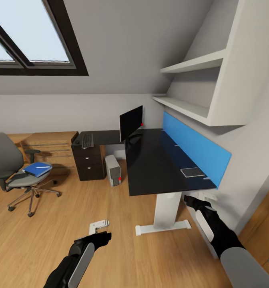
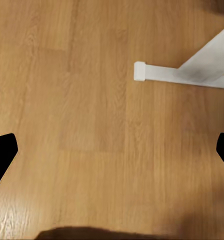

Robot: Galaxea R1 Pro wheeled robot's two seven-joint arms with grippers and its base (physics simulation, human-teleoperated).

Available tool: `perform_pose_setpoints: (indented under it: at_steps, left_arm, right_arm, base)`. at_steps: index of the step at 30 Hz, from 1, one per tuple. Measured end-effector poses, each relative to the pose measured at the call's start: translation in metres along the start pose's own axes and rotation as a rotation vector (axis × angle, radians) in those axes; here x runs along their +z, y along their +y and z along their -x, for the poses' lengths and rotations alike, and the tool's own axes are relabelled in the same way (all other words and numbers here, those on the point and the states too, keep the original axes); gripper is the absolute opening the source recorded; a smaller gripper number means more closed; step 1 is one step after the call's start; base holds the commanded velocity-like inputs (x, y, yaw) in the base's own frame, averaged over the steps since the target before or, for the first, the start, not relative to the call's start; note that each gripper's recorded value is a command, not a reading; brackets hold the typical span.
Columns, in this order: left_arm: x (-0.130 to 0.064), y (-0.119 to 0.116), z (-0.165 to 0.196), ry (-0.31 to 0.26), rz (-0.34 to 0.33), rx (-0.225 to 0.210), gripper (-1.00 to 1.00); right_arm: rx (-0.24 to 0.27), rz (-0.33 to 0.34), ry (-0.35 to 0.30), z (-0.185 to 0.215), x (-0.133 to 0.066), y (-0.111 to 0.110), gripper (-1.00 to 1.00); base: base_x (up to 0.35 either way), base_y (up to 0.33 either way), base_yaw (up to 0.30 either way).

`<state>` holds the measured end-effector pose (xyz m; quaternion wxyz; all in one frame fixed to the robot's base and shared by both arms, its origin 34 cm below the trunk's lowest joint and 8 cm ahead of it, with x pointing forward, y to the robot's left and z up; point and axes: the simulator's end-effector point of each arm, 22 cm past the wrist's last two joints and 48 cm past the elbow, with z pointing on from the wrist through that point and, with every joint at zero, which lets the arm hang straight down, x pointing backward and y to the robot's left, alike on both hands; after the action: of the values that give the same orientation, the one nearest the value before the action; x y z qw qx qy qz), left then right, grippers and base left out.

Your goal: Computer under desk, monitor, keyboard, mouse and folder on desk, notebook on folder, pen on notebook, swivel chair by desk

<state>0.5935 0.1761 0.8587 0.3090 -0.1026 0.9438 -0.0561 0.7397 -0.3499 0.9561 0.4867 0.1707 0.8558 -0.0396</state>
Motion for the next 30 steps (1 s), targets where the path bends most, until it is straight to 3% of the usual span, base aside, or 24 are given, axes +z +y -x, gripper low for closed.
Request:
perform_pose_setpoints:
  at_steps: [30]
  left_arm:
    - [-0.0003,0.0041,0.0034,-0.011,0.008,0.001,1.00]
  right_arm:
    - [-0.002,0.000,-0.008,0.0009,-0.0004,-0.0011,1.00]
  base:
    - [0.319,-0.023,0.000]
